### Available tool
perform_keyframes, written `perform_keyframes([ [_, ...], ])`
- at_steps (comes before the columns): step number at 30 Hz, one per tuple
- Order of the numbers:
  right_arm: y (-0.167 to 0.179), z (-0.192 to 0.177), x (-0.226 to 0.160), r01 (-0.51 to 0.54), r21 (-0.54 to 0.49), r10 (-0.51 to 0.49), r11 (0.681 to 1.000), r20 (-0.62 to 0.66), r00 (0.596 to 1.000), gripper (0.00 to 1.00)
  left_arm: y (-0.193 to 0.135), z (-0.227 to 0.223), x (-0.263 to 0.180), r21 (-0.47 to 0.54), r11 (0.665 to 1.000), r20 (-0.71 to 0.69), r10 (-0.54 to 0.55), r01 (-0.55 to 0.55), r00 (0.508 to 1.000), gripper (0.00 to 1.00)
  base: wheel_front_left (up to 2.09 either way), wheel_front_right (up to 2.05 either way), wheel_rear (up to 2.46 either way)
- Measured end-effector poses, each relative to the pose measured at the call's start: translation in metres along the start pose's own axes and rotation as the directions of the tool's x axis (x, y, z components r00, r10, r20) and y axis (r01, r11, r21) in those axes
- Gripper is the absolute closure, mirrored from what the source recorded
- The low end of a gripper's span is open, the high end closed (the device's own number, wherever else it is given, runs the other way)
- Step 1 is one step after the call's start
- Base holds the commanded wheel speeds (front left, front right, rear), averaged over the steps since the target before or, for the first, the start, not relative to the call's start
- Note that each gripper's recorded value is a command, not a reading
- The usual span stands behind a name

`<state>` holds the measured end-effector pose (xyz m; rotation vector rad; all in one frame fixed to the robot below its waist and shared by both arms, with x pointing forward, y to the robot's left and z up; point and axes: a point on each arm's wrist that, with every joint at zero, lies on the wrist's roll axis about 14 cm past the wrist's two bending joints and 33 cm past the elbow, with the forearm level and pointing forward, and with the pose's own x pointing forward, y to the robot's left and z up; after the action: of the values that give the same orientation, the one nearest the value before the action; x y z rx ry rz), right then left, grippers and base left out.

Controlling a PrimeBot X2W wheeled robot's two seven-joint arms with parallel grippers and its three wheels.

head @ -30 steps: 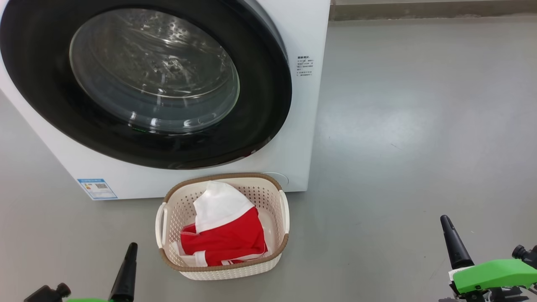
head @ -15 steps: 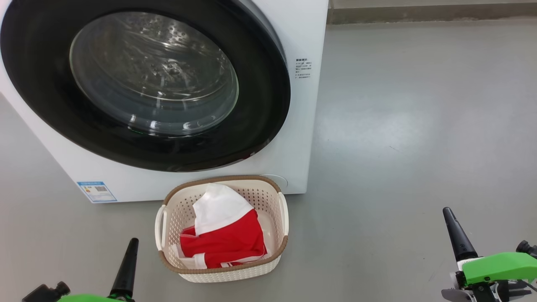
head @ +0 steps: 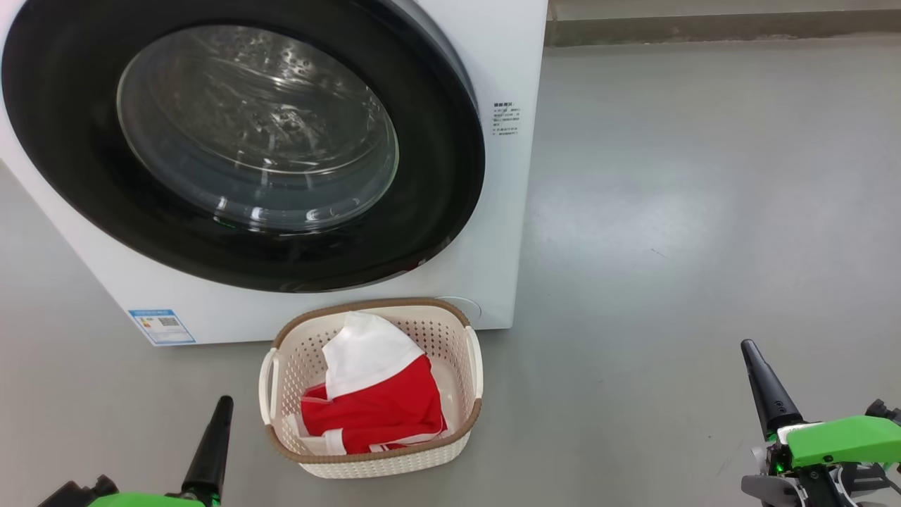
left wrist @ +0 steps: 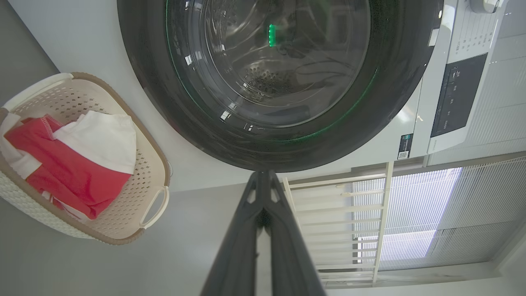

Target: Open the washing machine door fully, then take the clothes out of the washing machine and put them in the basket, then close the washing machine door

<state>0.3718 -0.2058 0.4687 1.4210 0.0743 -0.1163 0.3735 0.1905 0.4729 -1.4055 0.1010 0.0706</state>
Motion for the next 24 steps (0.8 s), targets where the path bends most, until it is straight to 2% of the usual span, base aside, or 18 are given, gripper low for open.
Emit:
perform_keyframes([
  [16, 0.014, 0.001, 0.003, -0.045, 0.138, 0.047, 0.989, -0.011, 0.999, 1.00, -0.010, -0.001, 0.003, -0.157, 0.987, -0.009, -0.036, 0.034, 0.999, 1.00, 0.00, 0.00, 0.00],
  [24, 0.014, 0.001, 0.003, -0.047, 0.154, 0.049, 0.987, -0.009, 0.999, 1.00, -0.011, -0.001, 0.003, -0.158, 0.987, -0.008, -0.038, 0.036, 0.999, 1.00, 0.00, 0.00, 0.00],
])
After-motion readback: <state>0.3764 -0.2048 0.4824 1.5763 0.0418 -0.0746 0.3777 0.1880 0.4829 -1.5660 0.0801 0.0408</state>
